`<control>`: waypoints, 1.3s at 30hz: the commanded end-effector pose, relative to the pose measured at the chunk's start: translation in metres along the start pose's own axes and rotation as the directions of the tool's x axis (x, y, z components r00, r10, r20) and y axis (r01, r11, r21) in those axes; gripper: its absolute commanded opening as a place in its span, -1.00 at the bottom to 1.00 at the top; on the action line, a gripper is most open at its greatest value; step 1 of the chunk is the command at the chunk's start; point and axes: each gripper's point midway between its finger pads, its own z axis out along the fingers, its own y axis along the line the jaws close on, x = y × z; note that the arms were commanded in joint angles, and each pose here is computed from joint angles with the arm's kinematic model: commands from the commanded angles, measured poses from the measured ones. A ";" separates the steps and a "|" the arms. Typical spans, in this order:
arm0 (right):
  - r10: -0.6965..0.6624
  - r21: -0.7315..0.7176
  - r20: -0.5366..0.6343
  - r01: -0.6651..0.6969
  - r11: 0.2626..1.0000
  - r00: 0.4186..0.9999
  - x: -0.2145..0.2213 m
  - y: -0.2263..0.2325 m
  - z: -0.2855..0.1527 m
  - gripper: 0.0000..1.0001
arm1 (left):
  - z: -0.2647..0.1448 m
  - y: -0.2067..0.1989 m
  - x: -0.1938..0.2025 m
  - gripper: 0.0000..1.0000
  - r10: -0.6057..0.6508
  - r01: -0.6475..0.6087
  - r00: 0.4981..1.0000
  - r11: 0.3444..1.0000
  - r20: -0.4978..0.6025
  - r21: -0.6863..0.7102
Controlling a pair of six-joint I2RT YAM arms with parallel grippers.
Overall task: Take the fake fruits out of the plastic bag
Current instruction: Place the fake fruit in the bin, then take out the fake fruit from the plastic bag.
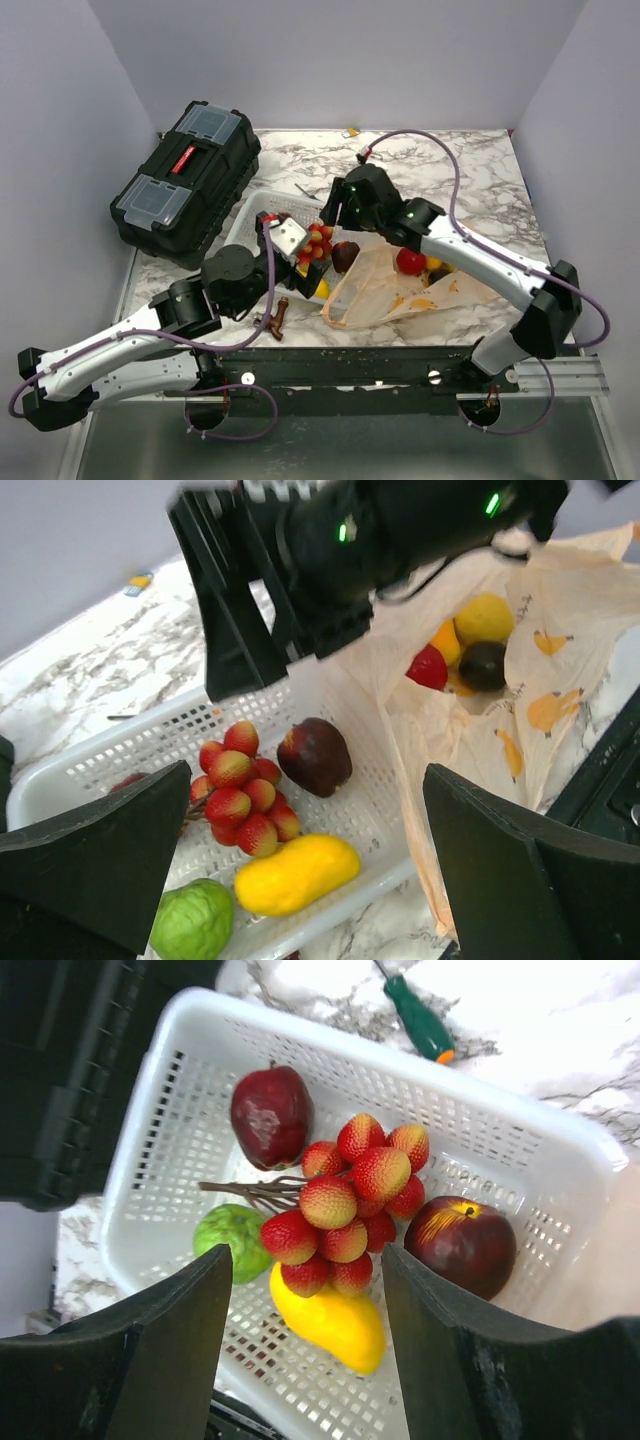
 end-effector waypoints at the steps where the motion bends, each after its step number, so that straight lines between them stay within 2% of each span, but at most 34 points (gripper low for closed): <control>1: -0.020 0.057 0.091 0.015 0.998 0.996 -0.021 -0.017 -0.037 0.29 | 0.009 -0.020 0.004 0.97 -0.004 0.009 0.999 0.995 -0.054 0.096; 12: 0.003 0.123 0.202 -0.028 0.992 0.979 -0.038 -0.058 -0.122 0.32 | 0.039 -0.066 0.051 0.88 0.010 0.063 0.960 0.966 -0.280 0.252; 17: 0.012 0.128 0.198 -0.038 0.991 0.980 -0.026 -0.080 -0.152 0.34 | 0.050 -0.077 0.073 0.85 0.009 0.098 0.928 0.959 -0.373 0.265; 21: -0.036 0.049 0.199 0.026 0.998 0.979 -0.017 -0.083 -0.176 0.33 | 0.059 -0.079 0.090 0.90 0.009 0.107 0.900 0.965 -0.436 0.240; 24: -0.083 -0.055 0.146 0.091 0.994 0.986 0.000 -0.074 -0.186 0.37 | 0.066 -0.076 0.105 0.91 0.009 0.102 0.871 0.974 -0.490 0.201; 28: -0.148 -0.097 -0.067 0.142 0.985 0.987 0.049 -0.074 -0.168 0.38 | 0.072 -0.077 0.116 0.89 0.002 0.113 0.849 0.976 -0.528 0.186; 30: -0.143 -0.026 -0.152 0.140 0.990 0.978 0.069 -0.088 -0.152 0.37 | 0.074 -0.079 0.118 0.83 0.004 0.117 0.843 0.975 -0.538 0.190; 32: -0.127 0.038 -0.174 0.136 0.990 0.976 0.078 -0.101 -0.141 0.37 | 0.075 -0.081 0.120 0.74 0.009 0.118 0.840 0.973 -0.543 0.200; 36: -0.074 0.107 -0.115 0.087 0.990 0.991 0.074 -0.113 -0.135 0.35 | 0.075 -0.082 0.123 0.49 0.022 0.111 0.837 0.972 -0.547 0.209; 39: -0.023 0.177 -0.060 0.033 0.984 0.998 0.069 -0.126 -0.138 0.23 | 0.075 -0.082 0.122 0.22 0.025 0.110 0.836 0.971 -0.548 0.212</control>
